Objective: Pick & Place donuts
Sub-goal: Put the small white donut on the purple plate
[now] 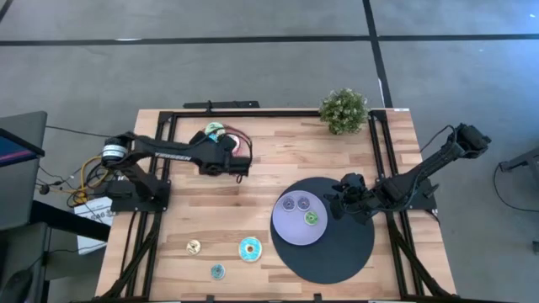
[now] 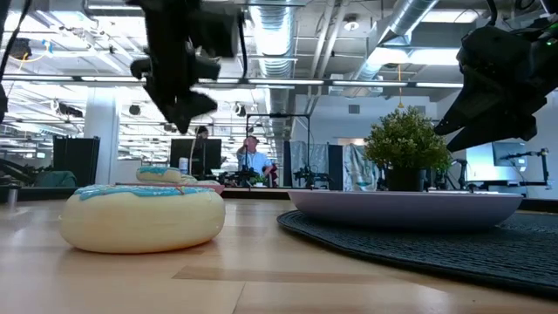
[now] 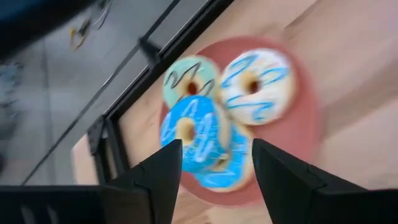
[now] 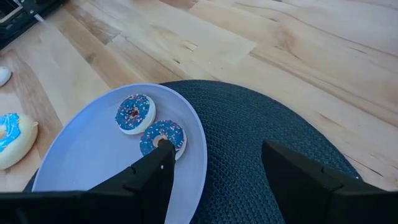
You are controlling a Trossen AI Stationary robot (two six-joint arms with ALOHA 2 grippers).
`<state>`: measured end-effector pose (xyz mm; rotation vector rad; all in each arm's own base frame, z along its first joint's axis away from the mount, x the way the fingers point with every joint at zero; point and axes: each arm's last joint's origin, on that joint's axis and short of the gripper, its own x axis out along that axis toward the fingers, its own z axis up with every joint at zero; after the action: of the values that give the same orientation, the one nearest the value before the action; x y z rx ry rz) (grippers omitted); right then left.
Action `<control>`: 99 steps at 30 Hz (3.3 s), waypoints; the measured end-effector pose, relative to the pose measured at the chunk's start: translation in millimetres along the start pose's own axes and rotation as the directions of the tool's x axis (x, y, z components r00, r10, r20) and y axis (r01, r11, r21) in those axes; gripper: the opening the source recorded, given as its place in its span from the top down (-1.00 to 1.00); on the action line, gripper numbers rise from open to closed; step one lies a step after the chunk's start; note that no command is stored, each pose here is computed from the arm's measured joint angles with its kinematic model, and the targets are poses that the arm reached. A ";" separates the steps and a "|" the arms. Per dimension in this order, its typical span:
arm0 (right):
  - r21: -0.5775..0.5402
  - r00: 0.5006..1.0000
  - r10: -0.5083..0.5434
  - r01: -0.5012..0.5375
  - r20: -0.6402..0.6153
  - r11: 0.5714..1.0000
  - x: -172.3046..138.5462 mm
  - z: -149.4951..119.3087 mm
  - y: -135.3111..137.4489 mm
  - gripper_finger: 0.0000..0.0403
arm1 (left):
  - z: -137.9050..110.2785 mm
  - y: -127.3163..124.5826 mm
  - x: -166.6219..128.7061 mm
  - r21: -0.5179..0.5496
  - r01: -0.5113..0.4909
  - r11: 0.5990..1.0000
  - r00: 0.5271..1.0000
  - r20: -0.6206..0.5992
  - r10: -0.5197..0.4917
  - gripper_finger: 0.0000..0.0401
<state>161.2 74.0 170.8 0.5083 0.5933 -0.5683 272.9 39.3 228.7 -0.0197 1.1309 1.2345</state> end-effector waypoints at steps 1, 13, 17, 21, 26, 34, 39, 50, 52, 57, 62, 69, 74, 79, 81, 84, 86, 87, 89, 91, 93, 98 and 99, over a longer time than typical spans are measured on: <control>0.000 1.000 0.000 0.000 0.000 1.000 0.0 0.0 0.0 -0.14 | -2.4 0.0 -9.3 -0.014 0.028 1.000 0.999 0.033 -0.027 0.07; 0.001 1.000 0.003 -0.003 -0.001 1.000 0.0 0.1 0.3 -0.14 | -40.6 8.2 -96.3 -0.013 0.327 0.945 0.882 0.362 -0.301 0.25; 0.002 1.000 0.004 -0.004 0.000 1.000 0.0 0.1 0.4 -0.14 | -60.4 2.0 -101.5 0.018 0.416 0.909 0.826 0.410 -0.386 0.31; 0.002 1.000 0.004 -0.004 0.000 1.000 0.0 0.1 0.5 -0.14 | -79.1 -6.6 -97.3 0.074 0.508 0.858 0.775 0.397 -0.493 0.40; 0.001 1.000 0.004 -0.004 0.000 1.000 0.0 0.1 0.4 -0.14 | -93.5 -18.0 -97.3 0.171 0.628 0.759 0.652 0.418 -0.633 0.54; -0.002 1.000 0.003 -0.003 0.000 1.000 0.0 0.2 0.3 -0.14 | -108.2 -38.2 -106.6 0.586 0.692 0.421 0.301 0.296 -0.906 0.79; -0.042 1.000 0.007 -0.007 0.002 0.999 0.0 0.4 0.8 -0.14 | -111.7 -40.1 -104.8 0.651 0.672 0.354 0.259 0.241 -0.935 0.93; -0.038 1.000 0.002 -0.001 0.012 0.999 1.7 2.7 0.4 -0.14 | -112.7 -40.6 -104.7 0.653 0.689 0.314 0.241 0.203 -0.949 1.00; -0.033 1.000 -0.005 0.005 0.014 0.999 2.6 3.8 -0.2 -0.14 | -113.1 -41.0 -107.0 0.666 0.690 0.284 0.211 0.190 -0.959 1.00; -0.014 0.999 -0.026 0.027 0.022 1.000 5.7 7.4 -2.5 -0.14 | -116.6 -42.5 -112.5 0.719 0.659 0.220 0.125 0.184 -0.975 1.00; 0.006 0.998 -0.047 0.046 0.030 0.999 8.6 11.0 -4.8 -0.14 | -130.1 -47.5 -94.5 0.719 0.672 0.179 0.069 0.180 -0.981 1.00; 0.031 0.998 -0.038 0.037 0.042 0.999 10.0 13.7 -3.9 -0.14 | -144.8 -46.0 -67.4 0.637 0.749 0.180 0.083 0.178 -0.980 1.00; 0.033 0.998 -0.036 0.035 0.043 0.999 10.0 13.8 -3.6 -0.14 | -148.7 -29.8 -62.0 0.628 0.758 0.178 0.059 0.206 -0.977 1.00; 0.050 0.998 -0.017 0.014 0.053 0.999 10.0 15.1 -1.4 -0.14 | -150.5 -1.6 -50.6 0.580 0.776 0.247 0.093 0.282 -0.955 1.00; 0.052 0.998 -0.014 0.011 0.054 0.999 10.0 15.2 -1.1 -0.14 | -150.9 7.5 -45.9 0.528 0.800 0.285 0.123 0.321 -0.939 1.00; 0.055 0.998 -0.011 0.008 0.056 0.998 10.0 15.4 -0.7 -0.14 | -148.7 15.4 -44.3 0.433 0.851 0.297 0.142 0.355 -0.924 1.00; 0.055 0.998 -0.011 0.008 0.056 0.998 10.0 15.5 -0.7 -0.14 | -148.0 17.6 -45.4 0.420 0.869 0.262 0.116 0.342 -0.932 0.97; 0.056 0.998 -0.013 0.010 0.058 0.998 10.2 15.6 -0.8 -0.14 | -148.1 17.7 -46.0 0.424 0.872 0.243 0.101 0.330 -0.938 0.94; 0.052 0.998 -0.017 0.014 0.055 0.999 11.1 14.9 -0.6 -0.14 | -148.6 16.8 -46.7 0.426 0.877 0.220 0.088 0.309 -0.947 0.86; 0.053 0.998 -0.021 0.018 0.056 0.998 11.6 15.2 -1.0 -0.14 | -148.7 16.7 -46.7 0.419 0.882 0.214 0.085 0.305 -0.948 0.76; 0.050 0.998 -0.024 0.022 0.055 0.999 12.4 14.7 -0.9 -0.14 | -148.6 16.8 -46.8 0.418 0.883 0.214 0.085 0.306 -0.948 0.63; 0.050 0.998 -0.030 0.027 0.055 0.998 13.1 15.0 -1.3 -0.14 | -149.2 15.1 -46.3 0.419 0.879 0.228 0.099 0.306 -0.947 0.25; 0.050 0.998 -0.032 0.029 0.055 0.998 13.9 14.9 -1.2 -0.14 | -149.4 13.2 -45.4 0.423 0.873 0.243 0.114 0.309 -0.944 0.18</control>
<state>175.5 59.6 172.3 0.5290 0.5361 -0.6256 168.8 -72.2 192.6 -0.2501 0.4617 -0.0691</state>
